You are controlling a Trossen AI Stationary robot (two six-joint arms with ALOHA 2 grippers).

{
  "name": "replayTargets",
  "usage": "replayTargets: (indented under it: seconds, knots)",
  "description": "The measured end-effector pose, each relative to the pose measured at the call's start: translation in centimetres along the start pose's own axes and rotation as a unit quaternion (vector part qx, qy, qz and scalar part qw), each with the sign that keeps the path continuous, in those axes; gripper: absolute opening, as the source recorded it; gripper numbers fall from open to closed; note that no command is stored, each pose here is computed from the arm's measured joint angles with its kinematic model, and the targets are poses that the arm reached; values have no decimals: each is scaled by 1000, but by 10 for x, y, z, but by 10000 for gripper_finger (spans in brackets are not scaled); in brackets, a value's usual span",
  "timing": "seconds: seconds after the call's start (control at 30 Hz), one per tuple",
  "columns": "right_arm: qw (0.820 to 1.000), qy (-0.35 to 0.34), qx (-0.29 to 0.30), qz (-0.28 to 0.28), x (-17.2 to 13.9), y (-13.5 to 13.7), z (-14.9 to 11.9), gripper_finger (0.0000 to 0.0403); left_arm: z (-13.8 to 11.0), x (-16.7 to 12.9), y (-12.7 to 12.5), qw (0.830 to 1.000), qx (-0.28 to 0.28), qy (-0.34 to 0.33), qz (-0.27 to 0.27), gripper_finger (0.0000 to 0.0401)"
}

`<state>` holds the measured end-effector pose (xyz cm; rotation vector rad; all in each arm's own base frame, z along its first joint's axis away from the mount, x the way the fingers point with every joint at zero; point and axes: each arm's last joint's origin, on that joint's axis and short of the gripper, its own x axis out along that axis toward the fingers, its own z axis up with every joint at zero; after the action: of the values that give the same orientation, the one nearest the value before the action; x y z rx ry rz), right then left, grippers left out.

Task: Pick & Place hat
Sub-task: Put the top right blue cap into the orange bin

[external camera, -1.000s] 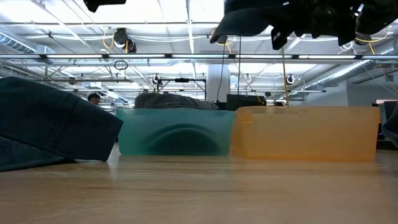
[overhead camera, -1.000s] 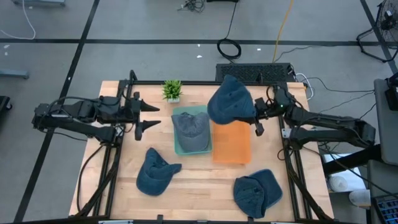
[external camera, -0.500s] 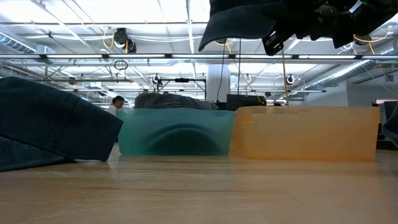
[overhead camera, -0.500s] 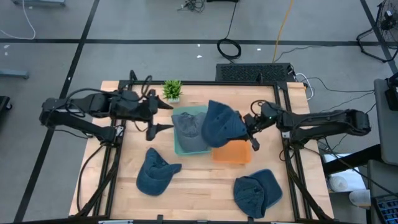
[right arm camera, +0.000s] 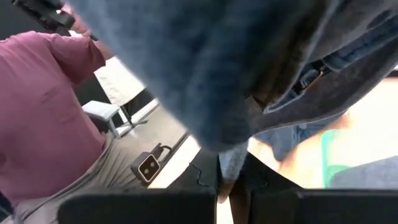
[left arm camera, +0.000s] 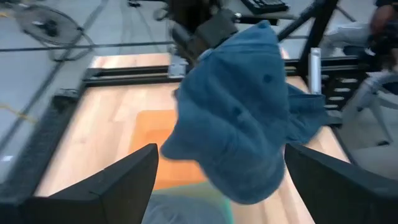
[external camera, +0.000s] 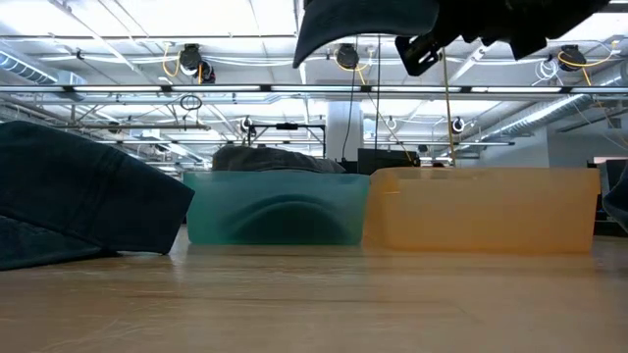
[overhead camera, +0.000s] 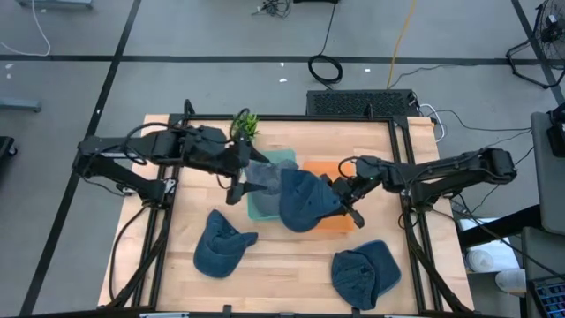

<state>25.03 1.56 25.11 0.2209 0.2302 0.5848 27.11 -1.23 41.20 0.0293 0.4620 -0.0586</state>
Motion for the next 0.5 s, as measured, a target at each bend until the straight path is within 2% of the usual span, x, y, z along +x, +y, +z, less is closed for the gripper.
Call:
replayTargets:
  seconds: [0.1,0.23,0.5]
  knots:
    - [1000,13,8,4,4,2,5,0,3,10,-1,1000,0,5,-23,362]
    - [999,13,12,33,9,2,13,0,2,24,-1,999,0,18,-27,359]
    - [997,30,37,60,23,-4,14,0,7,38,-2,999,2,-12,-45,360]
